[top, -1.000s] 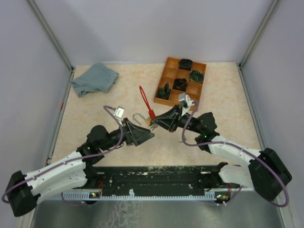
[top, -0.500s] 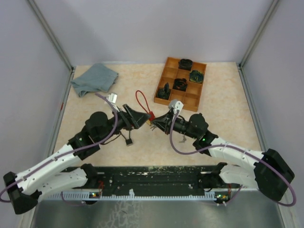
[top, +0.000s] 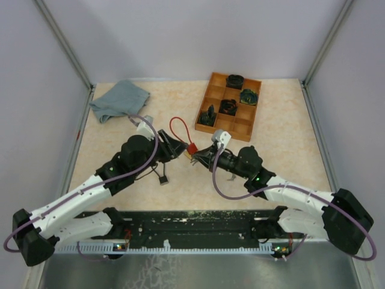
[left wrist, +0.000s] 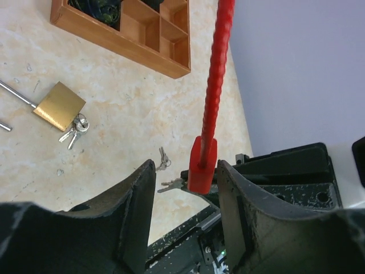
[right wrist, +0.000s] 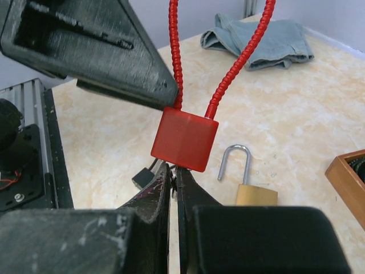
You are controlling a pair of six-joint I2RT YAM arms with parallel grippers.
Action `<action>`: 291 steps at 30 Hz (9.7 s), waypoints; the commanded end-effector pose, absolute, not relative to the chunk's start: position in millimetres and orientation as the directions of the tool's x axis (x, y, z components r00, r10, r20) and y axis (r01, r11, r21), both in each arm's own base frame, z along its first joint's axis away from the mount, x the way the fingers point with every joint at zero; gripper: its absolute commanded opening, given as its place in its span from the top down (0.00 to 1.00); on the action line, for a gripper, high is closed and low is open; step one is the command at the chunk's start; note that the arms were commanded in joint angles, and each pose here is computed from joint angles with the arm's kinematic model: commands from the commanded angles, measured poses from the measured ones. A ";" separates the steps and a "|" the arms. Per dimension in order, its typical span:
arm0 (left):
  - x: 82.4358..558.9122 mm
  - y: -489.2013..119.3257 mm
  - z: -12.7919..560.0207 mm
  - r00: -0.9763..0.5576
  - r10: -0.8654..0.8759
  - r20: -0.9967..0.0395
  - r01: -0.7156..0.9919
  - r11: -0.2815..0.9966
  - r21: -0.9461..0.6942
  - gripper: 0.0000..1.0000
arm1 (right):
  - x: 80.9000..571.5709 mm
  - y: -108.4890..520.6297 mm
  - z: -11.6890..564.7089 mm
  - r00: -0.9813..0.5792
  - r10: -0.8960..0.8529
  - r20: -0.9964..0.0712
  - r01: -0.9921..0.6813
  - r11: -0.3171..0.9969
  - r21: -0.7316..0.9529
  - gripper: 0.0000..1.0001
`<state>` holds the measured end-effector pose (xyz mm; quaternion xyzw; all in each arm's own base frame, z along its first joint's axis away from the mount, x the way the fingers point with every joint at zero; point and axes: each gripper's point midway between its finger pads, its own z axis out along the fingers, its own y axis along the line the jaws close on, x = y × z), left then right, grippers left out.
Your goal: Unlock with the key
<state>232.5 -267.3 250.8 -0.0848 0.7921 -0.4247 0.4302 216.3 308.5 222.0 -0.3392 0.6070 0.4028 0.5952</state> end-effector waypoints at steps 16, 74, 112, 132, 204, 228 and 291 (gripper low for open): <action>243.1 -270.4 263.2 -0.629 -0.567 -0.532 0.242 0.507 -0.827 0.71 | 202.5 308.8 255.7 0.048 0.167 -0.985 -0.912 0.410 0.025 1.00; 212.8 -207.8 248.1 -0.469 -0.618 -0.631 0.387 0.498 -0.776 0.31 | 166.1 297.3 300.0 0.049 0.413 -0.910 -0.963 0.262 0.067 1.00; 167.0 -255.9 318.1 -0.473 -0.580 -0.663 0.783 0.068 -0.618 0.41 | 136.6 308.0 306.6 -0.057 0.445 -0.894 -0.994 0.058 0.092 1.00; 154.6 -259.7 332.3 -0.402 -0.593 -0.698 0.871 -0.012 -0.491 1.00 | 135.7 315.7 301.6 -0.103 0.409 -0.907 -0.992 0.027 0.125 1.00; 258.5 -242.0 247.2 -0.531 -0.636 -0.559 0.109 0.603 -0.790 1.00 | 227.4 324.0 257.8 0.442 0.014 -0.897 -0.757 0.542 -0.365 0.41; 251.3 -262.5 250.6 -0.491 -0.530 -0.691 0.173 0.719 -0.674 1.00 | 245.6 365.3 211.4 0.233 -0.166 -0.958 -0.840 0.463 -0.284 1.00; 243.2 -171.4 164.6 -0.665 -0.227 -0.711 0.074 0.928 -0.365 0.06 | 306.1 -3.2 80.3 -0.498 0.568 -0.656 0.278 0.821 0.499 0.64</action>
